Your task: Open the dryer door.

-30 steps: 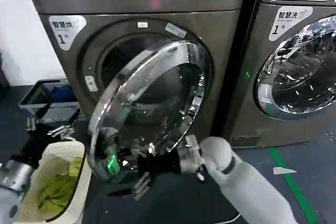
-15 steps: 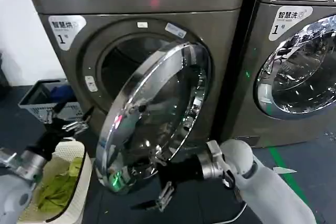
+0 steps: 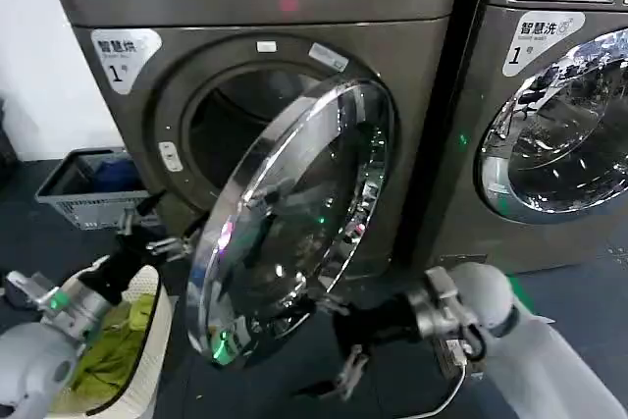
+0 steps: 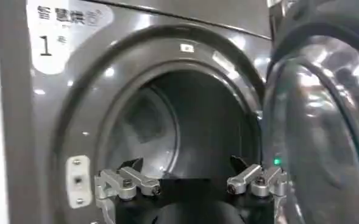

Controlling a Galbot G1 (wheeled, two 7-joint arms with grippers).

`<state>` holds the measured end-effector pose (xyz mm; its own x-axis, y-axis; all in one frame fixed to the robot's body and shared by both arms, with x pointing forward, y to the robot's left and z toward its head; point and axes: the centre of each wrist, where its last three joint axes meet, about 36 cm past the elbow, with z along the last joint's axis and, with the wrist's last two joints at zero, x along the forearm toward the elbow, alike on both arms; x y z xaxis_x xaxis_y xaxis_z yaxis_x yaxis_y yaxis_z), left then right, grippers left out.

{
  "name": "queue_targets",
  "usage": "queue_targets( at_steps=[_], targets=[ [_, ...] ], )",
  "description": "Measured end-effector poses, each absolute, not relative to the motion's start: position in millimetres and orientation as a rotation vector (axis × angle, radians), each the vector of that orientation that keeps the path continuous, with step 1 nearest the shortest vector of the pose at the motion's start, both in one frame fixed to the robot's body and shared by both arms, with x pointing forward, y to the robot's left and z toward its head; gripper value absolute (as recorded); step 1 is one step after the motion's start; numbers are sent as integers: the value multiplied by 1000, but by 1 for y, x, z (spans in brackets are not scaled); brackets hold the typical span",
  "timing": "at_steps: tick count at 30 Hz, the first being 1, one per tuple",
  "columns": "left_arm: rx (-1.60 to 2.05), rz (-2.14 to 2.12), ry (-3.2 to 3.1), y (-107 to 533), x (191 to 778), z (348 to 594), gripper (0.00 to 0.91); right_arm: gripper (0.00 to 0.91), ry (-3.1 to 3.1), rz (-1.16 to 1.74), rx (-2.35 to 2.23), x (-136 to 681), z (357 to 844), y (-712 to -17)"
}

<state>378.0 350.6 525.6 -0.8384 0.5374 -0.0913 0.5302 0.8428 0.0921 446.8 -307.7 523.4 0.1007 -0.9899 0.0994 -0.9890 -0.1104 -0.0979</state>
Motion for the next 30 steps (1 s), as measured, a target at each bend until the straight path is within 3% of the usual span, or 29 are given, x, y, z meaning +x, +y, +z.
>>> queue_targets(
  at_steps=[15,30],
  targets=[
    [993,94,2881,332,378,523,907,907,2415,-360,-2030,422,534,-417],
    [1133,80,2817,317,382,528,907,907,2753,-308,-1337,370,533,-541]
  ],
)
